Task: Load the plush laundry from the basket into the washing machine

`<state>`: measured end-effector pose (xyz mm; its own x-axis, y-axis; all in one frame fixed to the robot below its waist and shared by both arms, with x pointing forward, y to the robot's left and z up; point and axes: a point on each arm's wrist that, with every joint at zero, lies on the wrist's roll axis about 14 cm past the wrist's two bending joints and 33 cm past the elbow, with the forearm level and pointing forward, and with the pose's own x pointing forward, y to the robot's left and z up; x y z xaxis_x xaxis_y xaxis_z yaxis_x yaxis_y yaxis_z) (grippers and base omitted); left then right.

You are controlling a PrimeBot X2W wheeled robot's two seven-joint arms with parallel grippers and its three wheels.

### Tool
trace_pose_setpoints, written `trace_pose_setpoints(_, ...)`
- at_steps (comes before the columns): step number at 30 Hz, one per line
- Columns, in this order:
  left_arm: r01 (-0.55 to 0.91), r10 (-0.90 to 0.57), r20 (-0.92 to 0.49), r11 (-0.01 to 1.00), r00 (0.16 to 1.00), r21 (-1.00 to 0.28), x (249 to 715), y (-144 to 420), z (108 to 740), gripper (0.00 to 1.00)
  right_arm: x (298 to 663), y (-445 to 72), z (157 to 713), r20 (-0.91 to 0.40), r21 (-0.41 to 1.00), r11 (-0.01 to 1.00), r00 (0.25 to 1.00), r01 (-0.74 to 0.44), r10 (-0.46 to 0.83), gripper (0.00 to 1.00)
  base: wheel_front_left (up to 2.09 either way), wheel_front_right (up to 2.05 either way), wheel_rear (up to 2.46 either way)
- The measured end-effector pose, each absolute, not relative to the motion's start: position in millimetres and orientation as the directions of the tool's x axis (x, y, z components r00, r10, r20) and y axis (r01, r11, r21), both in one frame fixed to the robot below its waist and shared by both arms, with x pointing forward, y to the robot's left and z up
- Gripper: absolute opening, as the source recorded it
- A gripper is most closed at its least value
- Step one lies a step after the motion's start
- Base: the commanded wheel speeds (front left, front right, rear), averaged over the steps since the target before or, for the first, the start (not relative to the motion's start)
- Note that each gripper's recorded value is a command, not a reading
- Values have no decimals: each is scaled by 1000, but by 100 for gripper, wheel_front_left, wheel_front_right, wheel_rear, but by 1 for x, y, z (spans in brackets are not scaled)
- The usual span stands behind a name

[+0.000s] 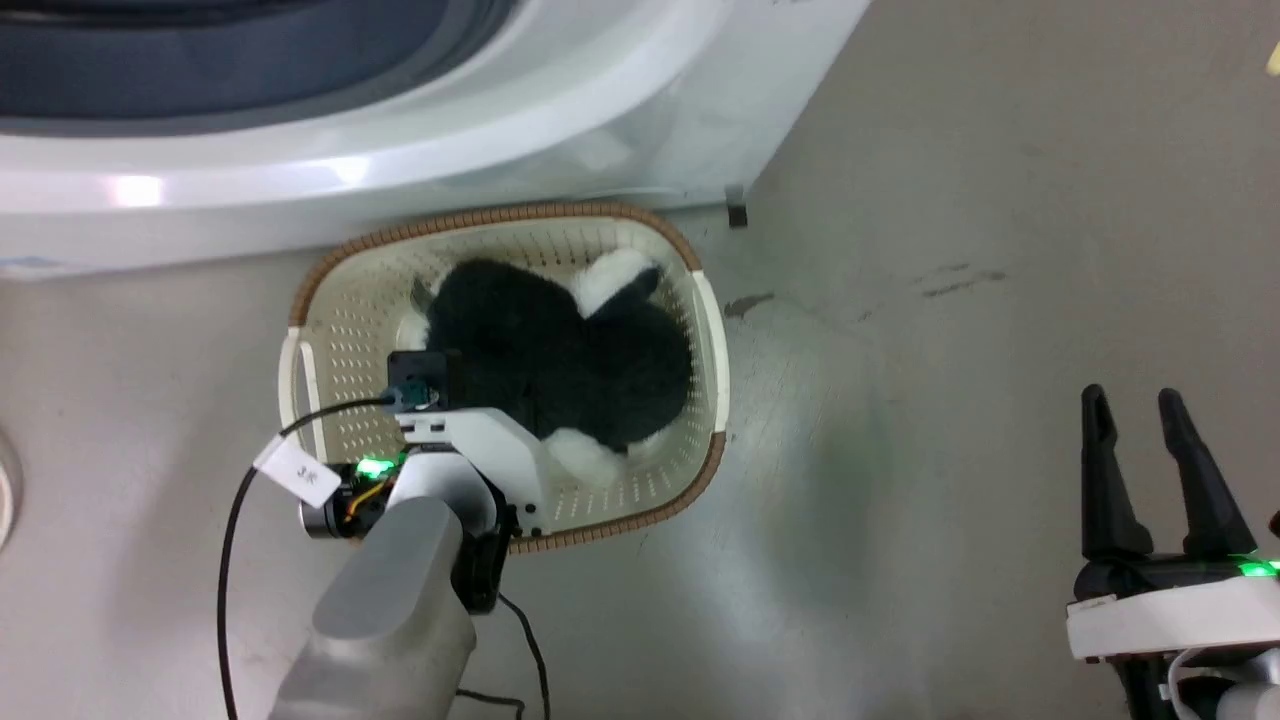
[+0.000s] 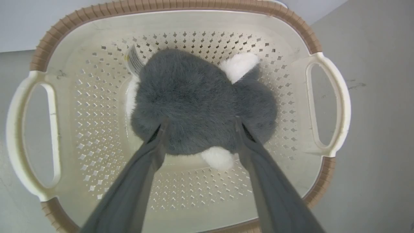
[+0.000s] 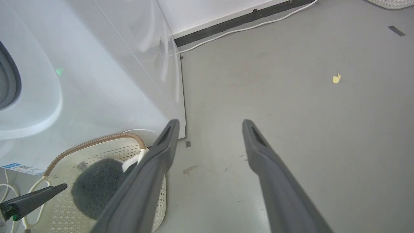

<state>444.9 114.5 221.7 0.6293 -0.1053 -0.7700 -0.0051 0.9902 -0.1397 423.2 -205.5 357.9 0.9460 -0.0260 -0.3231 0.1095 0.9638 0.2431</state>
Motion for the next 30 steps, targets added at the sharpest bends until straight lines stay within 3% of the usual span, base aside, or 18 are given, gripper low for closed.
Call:
trace_pose_setpoints(7, -27, -67, -818, 995, 571, -100, 444, 129, 191, 100, 426, -208, 339, -355, 252, 959, 934, 130, -34, 100, 0, 0, 0)
trace_pose_setpoints(30, -134, 32, -849, 990, 528, -47, 461, 144, 118, 100, 405, -217, 273, -507, 271, 933, 859, 237, -71, 100, 0, 0, 0)
